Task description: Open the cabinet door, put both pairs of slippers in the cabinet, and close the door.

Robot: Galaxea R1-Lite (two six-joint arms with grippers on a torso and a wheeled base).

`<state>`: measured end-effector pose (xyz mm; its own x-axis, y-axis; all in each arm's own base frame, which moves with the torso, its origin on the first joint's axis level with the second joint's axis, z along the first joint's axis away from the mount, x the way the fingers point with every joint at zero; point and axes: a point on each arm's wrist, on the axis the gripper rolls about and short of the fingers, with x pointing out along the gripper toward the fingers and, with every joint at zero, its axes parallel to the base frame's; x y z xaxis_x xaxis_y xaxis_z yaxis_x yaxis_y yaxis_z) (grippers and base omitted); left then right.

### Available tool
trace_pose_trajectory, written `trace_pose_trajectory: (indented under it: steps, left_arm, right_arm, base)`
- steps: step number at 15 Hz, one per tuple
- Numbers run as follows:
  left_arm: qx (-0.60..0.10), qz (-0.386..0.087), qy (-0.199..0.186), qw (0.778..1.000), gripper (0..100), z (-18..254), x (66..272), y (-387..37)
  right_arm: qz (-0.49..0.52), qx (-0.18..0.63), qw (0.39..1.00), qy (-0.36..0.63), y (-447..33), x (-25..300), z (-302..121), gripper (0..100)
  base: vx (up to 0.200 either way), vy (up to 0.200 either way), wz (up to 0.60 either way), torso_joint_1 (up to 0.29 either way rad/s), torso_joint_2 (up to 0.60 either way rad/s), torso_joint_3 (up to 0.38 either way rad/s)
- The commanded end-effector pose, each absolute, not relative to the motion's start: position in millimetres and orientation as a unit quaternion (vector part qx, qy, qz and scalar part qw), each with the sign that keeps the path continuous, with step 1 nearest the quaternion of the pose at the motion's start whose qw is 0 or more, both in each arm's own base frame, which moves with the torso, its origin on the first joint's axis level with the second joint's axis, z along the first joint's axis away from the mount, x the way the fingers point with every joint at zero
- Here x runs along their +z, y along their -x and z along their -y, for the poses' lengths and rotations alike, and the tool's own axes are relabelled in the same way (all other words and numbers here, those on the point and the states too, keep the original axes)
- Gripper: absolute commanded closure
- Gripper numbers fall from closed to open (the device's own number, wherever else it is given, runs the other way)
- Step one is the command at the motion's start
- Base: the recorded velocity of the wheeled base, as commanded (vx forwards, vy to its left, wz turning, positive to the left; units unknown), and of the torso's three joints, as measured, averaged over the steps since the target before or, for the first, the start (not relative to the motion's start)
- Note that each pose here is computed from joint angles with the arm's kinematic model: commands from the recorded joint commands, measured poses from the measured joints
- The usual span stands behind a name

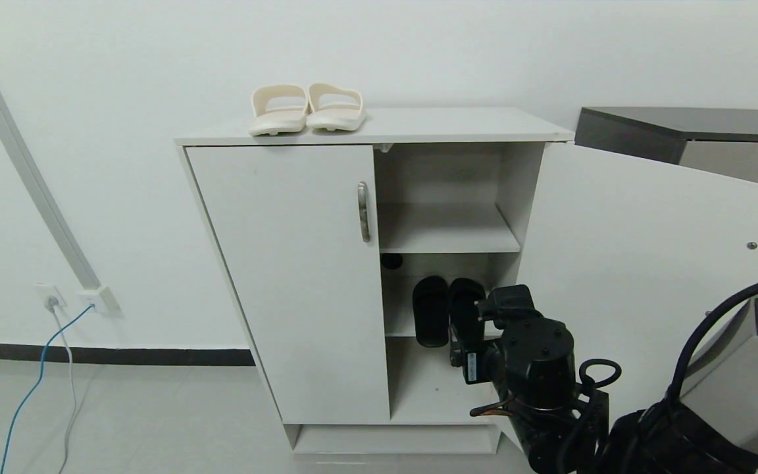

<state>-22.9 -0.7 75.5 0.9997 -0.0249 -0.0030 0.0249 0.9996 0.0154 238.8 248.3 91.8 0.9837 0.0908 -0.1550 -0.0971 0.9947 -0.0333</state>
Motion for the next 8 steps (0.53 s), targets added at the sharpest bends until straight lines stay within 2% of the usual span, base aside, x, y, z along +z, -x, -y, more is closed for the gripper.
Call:
trace_pose_trajectory:
  steps: [1, 8]
  left_arm:
    - [-0.012, -0.001, -0.008, 1.0, 100, 0.7, 75.4, 22.9]
    - [-0.012, -0.001, -0.008, 1.0, 100, 0.7, 75.4, 22.9]
  right_arm:
    - [-0.079, 0.047, 0.996, 0.022, -239.4, 89.8, -248.5, 0]
    - [-0.072, 0.048, 0.996, 0.026, -237.9, 91.0, -246.8, 0]
  base:
    - [0.0, 0.0, 0.0, 0.0, 0.0, 0.0]
    - [0.0, 0.2, 0.0, 0.002, 0.0, 0.006]
